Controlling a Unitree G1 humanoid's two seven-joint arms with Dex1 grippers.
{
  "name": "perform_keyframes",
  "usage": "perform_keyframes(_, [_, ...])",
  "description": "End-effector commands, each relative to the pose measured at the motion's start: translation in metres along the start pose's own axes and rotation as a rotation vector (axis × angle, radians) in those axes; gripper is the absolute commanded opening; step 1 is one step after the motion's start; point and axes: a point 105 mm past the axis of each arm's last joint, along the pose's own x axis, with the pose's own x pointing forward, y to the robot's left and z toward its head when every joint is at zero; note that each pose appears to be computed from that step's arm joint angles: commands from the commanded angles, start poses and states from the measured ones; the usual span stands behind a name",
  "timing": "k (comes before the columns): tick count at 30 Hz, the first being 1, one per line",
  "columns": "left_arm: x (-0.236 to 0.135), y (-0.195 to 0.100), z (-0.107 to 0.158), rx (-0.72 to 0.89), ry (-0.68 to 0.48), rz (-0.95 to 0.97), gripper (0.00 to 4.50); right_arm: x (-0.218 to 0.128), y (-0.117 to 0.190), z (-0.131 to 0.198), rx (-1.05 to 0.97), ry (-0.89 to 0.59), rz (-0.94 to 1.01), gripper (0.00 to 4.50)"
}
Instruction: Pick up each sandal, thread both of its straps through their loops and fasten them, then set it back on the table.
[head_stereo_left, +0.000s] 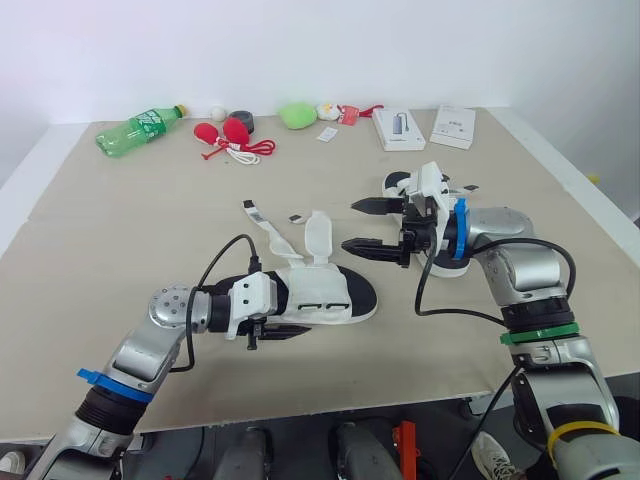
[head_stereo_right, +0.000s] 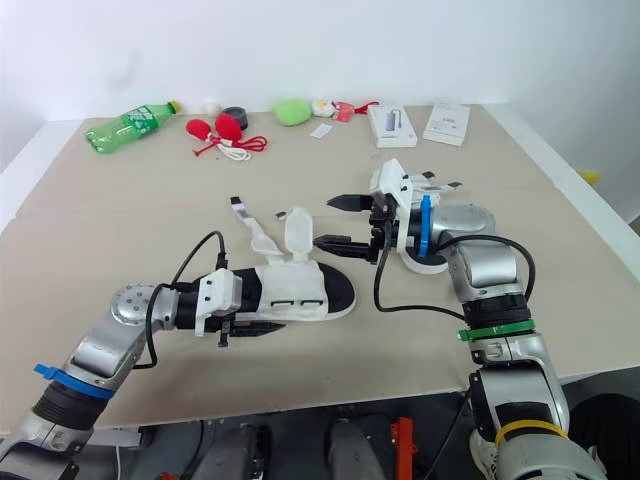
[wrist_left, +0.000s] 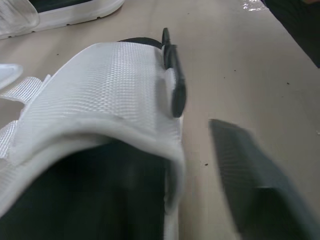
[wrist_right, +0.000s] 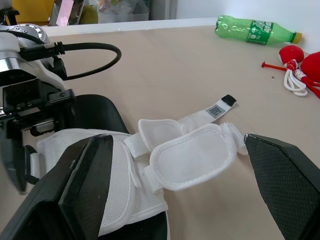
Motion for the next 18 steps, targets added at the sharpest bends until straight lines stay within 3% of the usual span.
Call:
perform_keyframes(1, [-0.005, 0.002, 0.015, 0.044, -0.037, 0.012, 4.19, 0.001, 0.000, 0.012, -0.047, -0.024, 0.013, 4.50])
perform_keyframes(2, [-0.007, 0.003, 0.017, 0.044, -0.038, 0.017, 4.41, 0.001, 0.000, 0.012, -0.046, -0.024, 0.014, 4.50])
perform_keyframes(11, [-0.057, 0.017, 0.014, -0.001, 0.006, 0.195, 4.41, -0.003, 0.001, 0.003, -0.040, 0.009, 0.020, 4.50])
perform_keyframes(18, [-0.070, 0.024, 0.016, -0.001, 0.014, 0.251, 4.41, -0.012, 0.012, -0.016, -0.044, 0.092, 0.066, 4.50])
